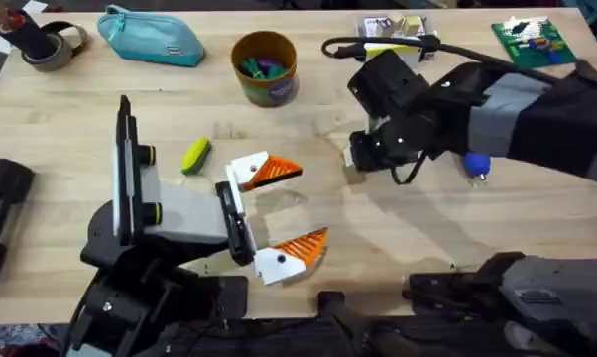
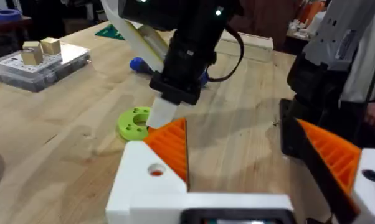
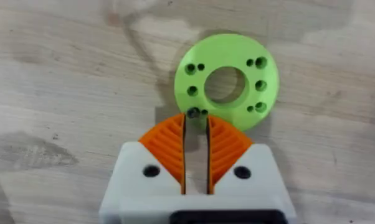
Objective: Pick up the gripper from the table and insert it into the empty holder that is missing its gripper. Then pick up a screw, insert it into the mounting hole, and use the screwdriver to tighten it. Finally, clean up the table by picking up the vegetable and placing it into the bucket.
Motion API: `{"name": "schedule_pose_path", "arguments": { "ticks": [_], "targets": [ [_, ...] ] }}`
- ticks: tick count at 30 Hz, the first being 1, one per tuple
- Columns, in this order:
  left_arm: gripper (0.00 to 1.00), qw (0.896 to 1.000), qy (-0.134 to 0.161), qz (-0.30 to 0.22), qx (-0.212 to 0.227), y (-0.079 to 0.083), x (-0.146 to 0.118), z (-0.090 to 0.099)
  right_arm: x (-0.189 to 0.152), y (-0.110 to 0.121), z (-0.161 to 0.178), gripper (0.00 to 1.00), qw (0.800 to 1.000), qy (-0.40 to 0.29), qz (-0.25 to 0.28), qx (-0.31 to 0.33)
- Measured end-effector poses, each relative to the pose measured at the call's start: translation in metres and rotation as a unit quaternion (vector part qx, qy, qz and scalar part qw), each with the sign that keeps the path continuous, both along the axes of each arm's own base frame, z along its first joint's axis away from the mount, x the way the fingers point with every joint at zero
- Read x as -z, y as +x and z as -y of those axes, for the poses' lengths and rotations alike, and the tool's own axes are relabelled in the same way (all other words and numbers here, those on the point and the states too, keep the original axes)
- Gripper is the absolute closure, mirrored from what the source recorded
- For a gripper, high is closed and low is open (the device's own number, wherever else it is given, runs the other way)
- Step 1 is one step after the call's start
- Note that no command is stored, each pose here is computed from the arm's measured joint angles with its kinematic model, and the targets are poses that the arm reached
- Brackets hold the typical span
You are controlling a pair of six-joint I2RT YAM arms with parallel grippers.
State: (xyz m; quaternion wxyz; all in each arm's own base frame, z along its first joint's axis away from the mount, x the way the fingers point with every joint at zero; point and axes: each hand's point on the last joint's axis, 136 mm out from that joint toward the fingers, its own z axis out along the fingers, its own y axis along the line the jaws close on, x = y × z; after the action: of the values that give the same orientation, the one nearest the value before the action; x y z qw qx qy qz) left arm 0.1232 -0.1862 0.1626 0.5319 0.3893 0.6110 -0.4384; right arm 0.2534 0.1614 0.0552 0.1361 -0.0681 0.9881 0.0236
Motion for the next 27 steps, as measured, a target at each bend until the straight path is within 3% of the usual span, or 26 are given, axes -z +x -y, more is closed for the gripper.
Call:
{"name": "schedule_pose_path", "arguments": {
  "ticks": [27],
  "targets": [
    [0.011, 1.0, 0.0, 0.0, 0.0, 0.0, 0.0, 0.0, -0.0062, 0.0064, -0.005, 0.775, 1.0, 0.001, 0.013, -0.027]
  ]
}}
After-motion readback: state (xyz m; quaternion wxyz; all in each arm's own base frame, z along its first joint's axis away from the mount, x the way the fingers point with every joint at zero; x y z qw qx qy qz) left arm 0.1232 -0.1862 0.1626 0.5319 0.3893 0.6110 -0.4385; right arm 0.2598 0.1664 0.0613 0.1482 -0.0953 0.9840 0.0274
